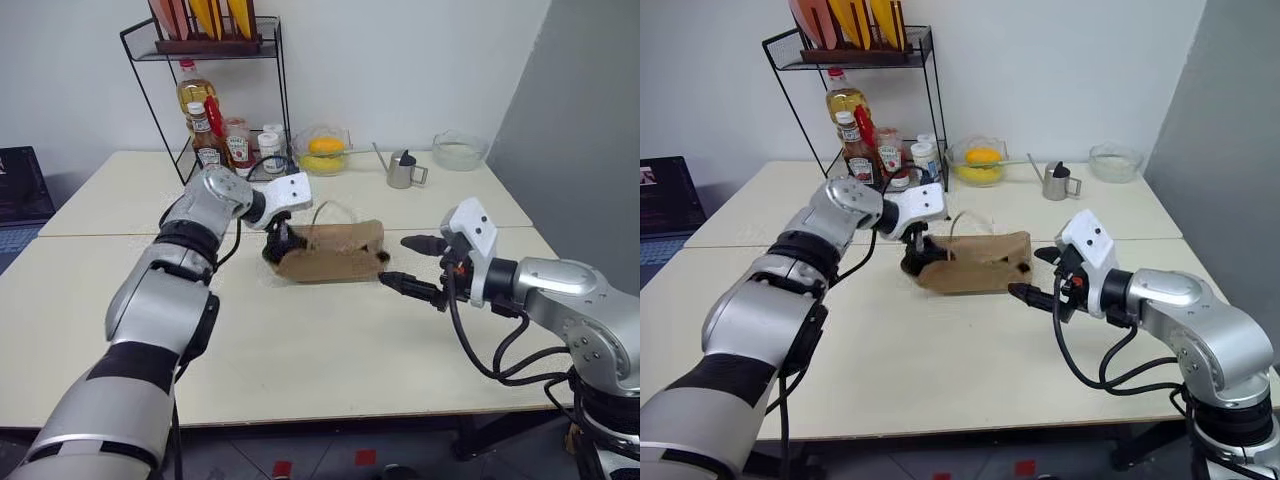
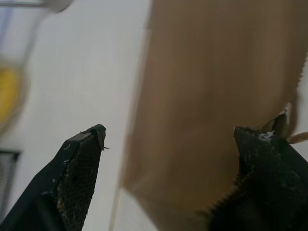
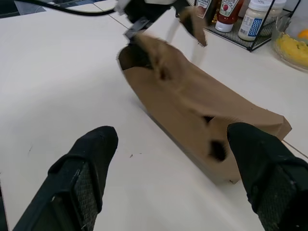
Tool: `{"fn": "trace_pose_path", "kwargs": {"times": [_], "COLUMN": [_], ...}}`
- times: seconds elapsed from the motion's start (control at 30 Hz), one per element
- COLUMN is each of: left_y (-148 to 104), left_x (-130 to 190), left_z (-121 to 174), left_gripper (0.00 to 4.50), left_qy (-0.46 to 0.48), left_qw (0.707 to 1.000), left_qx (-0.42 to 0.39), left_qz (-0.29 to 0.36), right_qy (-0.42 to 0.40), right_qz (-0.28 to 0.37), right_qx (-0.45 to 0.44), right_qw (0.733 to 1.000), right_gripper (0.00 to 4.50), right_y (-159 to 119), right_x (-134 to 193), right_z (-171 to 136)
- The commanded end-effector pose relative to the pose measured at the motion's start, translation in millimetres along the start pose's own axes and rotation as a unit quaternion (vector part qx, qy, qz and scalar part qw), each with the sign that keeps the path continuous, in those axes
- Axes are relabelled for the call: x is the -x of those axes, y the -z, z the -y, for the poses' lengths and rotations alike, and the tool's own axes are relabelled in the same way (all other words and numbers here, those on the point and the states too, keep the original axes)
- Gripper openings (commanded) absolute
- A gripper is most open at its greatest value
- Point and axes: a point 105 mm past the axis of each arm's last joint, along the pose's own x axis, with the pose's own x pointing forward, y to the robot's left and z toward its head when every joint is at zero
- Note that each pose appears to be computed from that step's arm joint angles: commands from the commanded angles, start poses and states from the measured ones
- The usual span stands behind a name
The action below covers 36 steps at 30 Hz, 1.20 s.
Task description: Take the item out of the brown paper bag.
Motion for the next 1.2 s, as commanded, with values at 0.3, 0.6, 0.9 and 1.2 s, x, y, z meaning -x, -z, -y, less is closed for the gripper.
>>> {"fn": "trace_pose_path", "kwargs": {"times": [0.3,0.6,0.9,1.2], "left_y": [-68,-42,-39,-31], "left_x": [57,74,4,-16], "left_z": [86,124,166,166], "left_gripper": [4.5,4.5,4.5,4.5], "left_qy": [0.058,0.06,0.066,0.076], "left_qw": [0.989,0.994,0.987,0.985], "left_qx": [0.047,0.003,-0.037,-0.089], "left_qz": [0.126,0.09,0.14,0.129], "right_qy": [0.01,-0.044,-0.124,-0.105], "right_qz": [-0.021,-0.062,-0.07,-0.084], "right_qx": [0.007,-0.007,-0.078,-0.094], "right_qw": [1.0,0.997,0.987,0.986], "right_gripper": [3.99,3.99,3.99,3.99], "right_y": [18,41,62,77], "right_x": [13,25,24,25], "right_z": [32,11,-34,-43]}}
